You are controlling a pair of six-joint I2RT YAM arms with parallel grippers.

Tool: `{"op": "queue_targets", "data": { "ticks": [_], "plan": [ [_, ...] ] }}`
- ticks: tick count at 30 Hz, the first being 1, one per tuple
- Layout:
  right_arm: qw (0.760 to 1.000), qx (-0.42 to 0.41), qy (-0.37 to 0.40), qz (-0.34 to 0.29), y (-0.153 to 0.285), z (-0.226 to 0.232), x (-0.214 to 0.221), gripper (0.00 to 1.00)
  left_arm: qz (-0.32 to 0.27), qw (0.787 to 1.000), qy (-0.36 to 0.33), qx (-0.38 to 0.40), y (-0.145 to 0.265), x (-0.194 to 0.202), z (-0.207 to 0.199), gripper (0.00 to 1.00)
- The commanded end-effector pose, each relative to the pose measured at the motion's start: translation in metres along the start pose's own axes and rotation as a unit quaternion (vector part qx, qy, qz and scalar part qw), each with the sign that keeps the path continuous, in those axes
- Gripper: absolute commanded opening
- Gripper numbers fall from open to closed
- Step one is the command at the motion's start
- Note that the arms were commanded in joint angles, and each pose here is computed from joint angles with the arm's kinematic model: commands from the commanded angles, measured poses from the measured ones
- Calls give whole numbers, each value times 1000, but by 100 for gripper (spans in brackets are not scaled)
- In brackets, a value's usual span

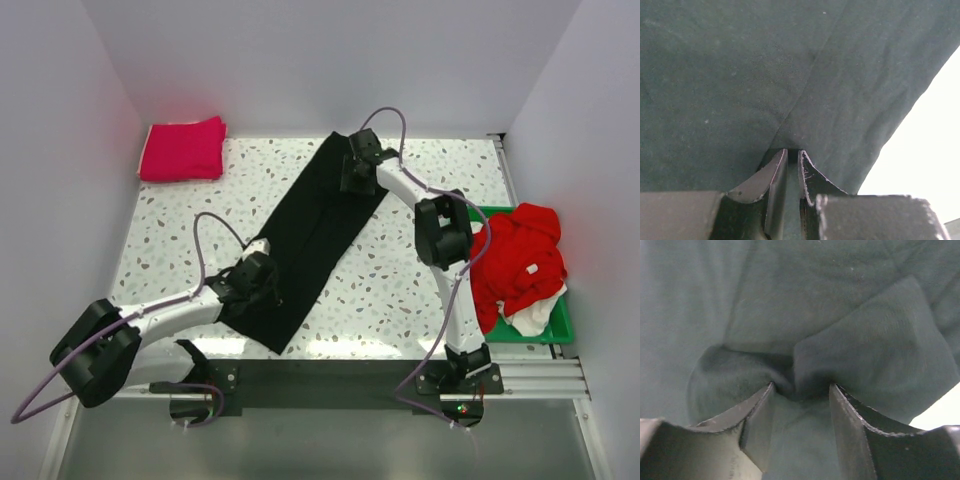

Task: Fold and stack the t-shirts
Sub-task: Fold the tshirt

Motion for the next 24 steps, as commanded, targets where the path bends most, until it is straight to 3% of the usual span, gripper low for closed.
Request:
{"op": "queue_targets", "data": {
  "ticks": [1,10,17,24],
  "plan": [
    [1000,18,-4,3,-10,-3,-10,49,-4,1000,20,23,-7,5,-17,18],
    [1000,7,2,-26,-52,-31,-33,52,36,996,24,82,-22,23,-79,19],
    [995,-20,29,-93,-54,-39,-64,76,66,981,41,179,-34,23,-137,27],
    [987,-35,44,-152,-9,-33,-96,93,23,974,15,225,-8,-6,-162,45]
  ]
}}
Point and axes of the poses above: each gripper's point midway between its finger pads, its own y axis back along the fingers, its own z axis along the line the jaws close on, x = y × z, the point moved 10 cm from there along y, back along the fingers, and after that the axes turned 9 degrees about y, right-handed, at the moved point
